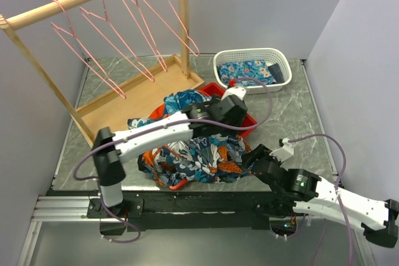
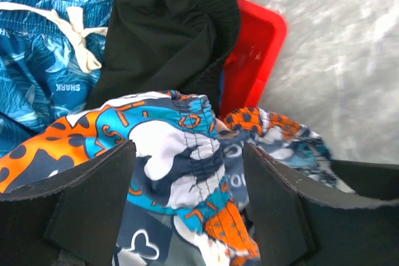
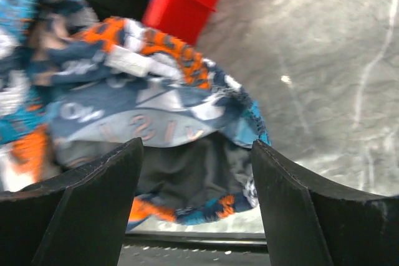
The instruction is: Place the shorts on the hanger
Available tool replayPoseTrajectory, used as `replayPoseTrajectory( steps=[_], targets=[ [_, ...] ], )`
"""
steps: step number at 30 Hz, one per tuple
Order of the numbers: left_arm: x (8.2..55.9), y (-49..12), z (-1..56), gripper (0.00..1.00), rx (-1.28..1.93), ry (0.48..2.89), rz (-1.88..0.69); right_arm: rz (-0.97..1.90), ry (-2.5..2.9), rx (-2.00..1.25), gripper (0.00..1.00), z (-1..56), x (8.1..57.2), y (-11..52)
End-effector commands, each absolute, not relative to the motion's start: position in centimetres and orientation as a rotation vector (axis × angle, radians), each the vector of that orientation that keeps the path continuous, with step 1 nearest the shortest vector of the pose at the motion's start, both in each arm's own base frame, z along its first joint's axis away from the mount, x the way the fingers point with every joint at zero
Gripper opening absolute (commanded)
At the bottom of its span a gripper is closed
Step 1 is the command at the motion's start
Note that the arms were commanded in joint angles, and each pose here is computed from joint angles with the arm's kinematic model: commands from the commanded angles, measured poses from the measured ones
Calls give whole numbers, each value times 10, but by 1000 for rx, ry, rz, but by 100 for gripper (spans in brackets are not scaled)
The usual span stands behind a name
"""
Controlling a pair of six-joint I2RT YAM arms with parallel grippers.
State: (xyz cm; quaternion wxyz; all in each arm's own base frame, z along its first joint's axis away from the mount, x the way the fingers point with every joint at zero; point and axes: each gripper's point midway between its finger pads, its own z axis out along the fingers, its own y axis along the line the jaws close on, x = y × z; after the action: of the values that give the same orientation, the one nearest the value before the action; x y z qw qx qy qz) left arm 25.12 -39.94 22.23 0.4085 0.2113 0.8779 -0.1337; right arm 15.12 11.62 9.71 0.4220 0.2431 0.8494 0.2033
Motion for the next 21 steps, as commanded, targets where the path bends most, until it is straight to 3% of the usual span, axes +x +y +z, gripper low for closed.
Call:
replayPoseTrajectory(
  steps=[1,15,21],
  targets=[
    [260,-400,229,74,593,2168,-152,545,2151,587,76,90,155,124],
    [276,-409,181,73,747,2156,173,535,2147,591,76,93,159,127],
    [280,-407,166,61,784,2166,239,531,2137,593,76,98,159,122]
  ],
)
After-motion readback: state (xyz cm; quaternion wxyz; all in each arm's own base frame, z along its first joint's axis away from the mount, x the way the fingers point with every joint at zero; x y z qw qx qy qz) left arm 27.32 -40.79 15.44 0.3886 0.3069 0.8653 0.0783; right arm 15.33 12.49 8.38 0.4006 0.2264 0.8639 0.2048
